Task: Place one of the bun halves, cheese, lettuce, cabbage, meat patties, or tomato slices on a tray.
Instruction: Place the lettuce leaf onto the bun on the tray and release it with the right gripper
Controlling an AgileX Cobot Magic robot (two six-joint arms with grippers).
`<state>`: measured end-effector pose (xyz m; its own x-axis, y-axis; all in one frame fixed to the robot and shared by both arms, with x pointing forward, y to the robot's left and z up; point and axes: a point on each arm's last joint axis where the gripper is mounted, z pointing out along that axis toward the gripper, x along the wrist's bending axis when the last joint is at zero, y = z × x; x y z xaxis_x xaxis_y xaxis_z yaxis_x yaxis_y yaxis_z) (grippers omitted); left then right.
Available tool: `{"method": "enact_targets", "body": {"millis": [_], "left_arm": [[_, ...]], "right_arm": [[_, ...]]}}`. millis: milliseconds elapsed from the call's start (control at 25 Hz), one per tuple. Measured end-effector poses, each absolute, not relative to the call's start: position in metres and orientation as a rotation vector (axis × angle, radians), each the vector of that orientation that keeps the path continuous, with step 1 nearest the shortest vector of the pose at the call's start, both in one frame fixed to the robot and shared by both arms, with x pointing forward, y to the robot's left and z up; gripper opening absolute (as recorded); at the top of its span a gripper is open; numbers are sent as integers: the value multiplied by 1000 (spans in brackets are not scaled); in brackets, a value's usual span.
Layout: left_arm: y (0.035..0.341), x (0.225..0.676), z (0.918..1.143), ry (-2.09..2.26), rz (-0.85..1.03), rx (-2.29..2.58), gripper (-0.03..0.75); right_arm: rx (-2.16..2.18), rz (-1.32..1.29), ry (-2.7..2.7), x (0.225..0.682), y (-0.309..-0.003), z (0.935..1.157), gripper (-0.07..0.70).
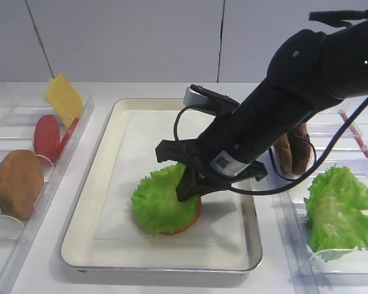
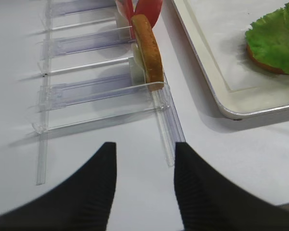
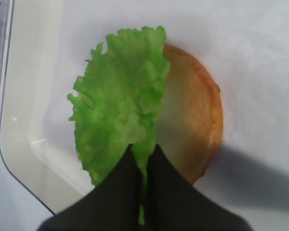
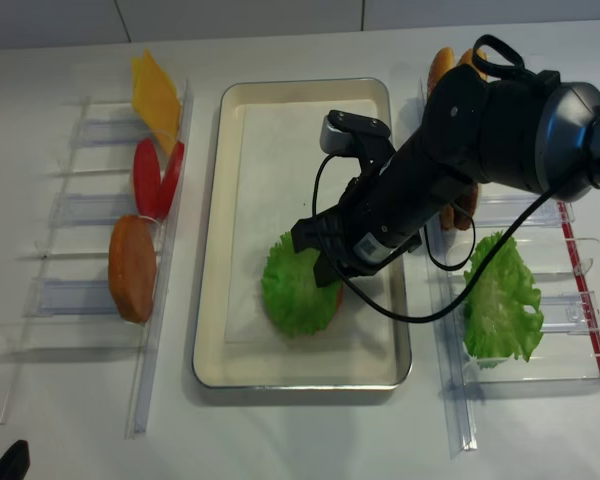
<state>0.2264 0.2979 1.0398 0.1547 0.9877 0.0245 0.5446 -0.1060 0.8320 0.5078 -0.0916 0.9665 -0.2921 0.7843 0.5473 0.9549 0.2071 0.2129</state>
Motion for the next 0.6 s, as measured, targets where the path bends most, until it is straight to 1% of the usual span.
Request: {"method": "enact_targets", "body": {"millis": [120, 240, 440, 600], "left_arm": [[298, 226, 1040, 1472, 815, 1744, 271], [298, 226, 1040, 1472, 815, 1744, 271], [298, 226, 1040, 1472, 815, 1744, 270], [298, 226, 1040, 1472, 815, 1744, 270]], "right_arm": [[-1631, -746, -2175, 508, -92, 966, 38], [-1625, -736, -2190, 508, -93, 966, 71], [-1621, -724, -2202, 507, -93, 965, 205], [-1614, -714, -2202, 506, -93, 965, 265]]}}
